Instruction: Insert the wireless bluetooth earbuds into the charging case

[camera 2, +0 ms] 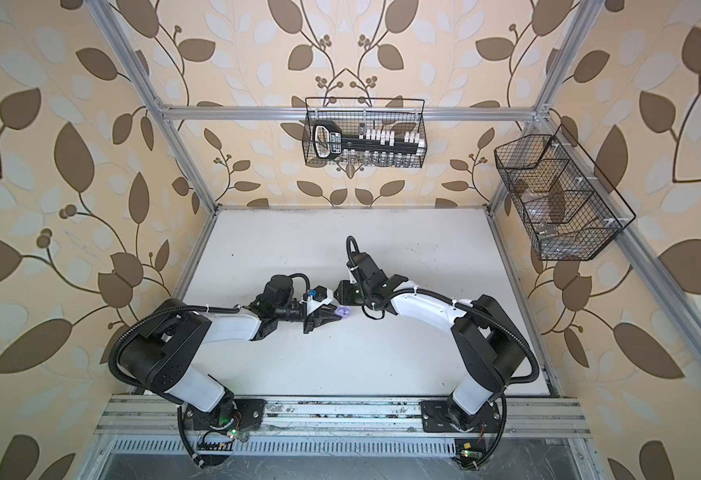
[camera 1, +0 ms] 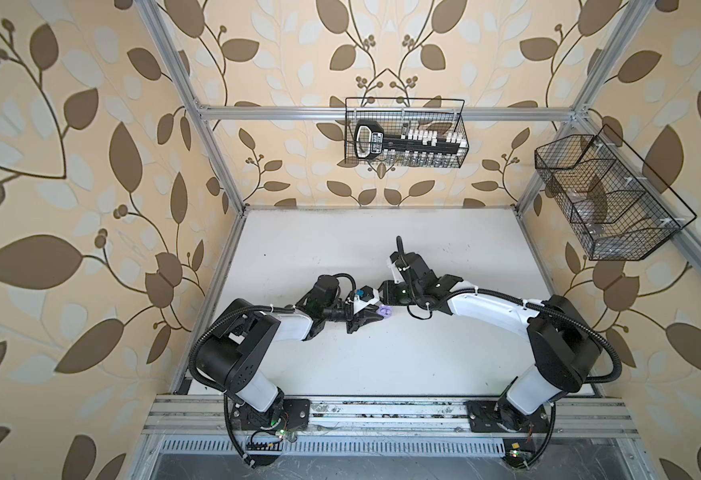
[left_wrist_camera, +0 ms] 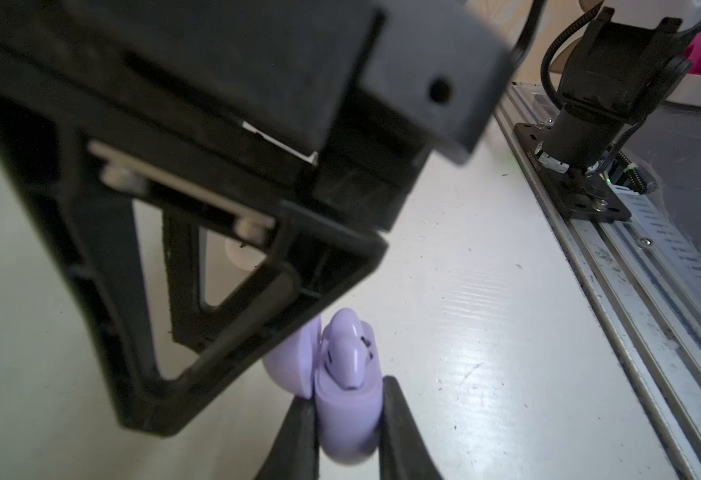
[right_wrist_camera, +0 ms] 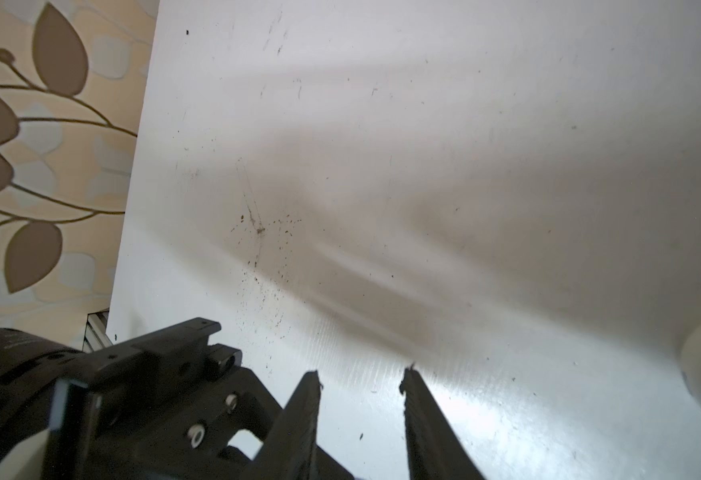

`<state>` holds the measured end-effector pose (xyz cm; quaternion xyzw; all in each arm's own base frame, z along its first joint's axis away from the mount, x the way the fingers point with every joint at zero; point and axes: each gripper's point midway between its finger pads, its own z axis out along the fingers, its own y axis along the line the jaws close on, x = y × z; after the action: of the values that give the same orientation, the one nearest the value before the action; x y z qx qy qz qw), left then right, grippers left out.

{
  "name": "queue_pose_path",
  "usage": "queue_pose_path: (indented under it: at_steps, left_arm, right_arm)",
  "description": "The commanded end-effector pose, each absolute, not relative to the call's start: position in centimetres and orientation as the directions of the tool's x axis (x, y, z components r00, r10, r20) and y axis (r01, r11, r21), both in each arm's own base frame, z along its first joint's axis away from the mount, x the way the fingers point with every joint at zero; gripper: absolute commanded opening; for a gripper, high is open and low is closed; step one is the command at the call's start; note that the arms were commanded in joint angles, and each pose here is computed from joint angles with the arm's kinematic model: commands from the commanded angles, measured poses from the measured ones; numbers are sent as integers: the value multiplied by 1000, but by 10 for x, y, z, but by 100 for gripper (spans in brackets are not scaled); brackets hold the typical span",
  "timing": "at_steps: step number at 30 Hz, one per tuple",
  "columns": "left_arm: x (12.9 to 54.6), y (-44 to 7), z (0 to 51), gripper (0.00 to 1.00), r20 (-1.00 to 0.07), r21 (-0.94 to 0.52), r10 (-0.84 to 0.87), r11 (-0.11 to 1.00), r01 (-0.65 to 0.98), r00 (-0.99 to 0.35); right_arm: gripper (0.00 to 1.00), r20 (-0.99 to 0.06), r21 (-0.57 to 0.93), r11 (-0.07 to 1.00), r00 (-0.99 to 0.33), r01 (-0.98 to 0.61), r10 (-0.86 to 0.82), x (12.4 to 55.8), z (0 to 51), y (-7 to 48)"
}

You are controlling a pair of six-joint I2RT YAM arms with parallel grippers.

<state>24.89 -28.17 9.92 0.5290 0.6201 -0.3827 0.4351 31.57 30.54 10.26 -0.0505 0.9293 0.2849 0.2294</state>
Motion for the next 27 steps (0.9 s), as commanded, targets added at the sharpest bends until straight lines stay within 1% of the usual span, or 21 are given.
queue_pose_path:
  at_steps: [1,13,27]
  left_arm:
    - [254,-288,122,0,-956,61,293,130,990,21]
    - [259,-288,124,0,-956,60,291,152,986,13]
    - [267,-287,124,0,-953,80,301,190,978,19]
  right_arm:
    - [35,-422,515,831,-906,-211,31,309,88,305]
    - [29,-406,506,837,-913,-209,18,300,78,303]
    - [27,-398,513,834,-917,-205,20,280,72,299]
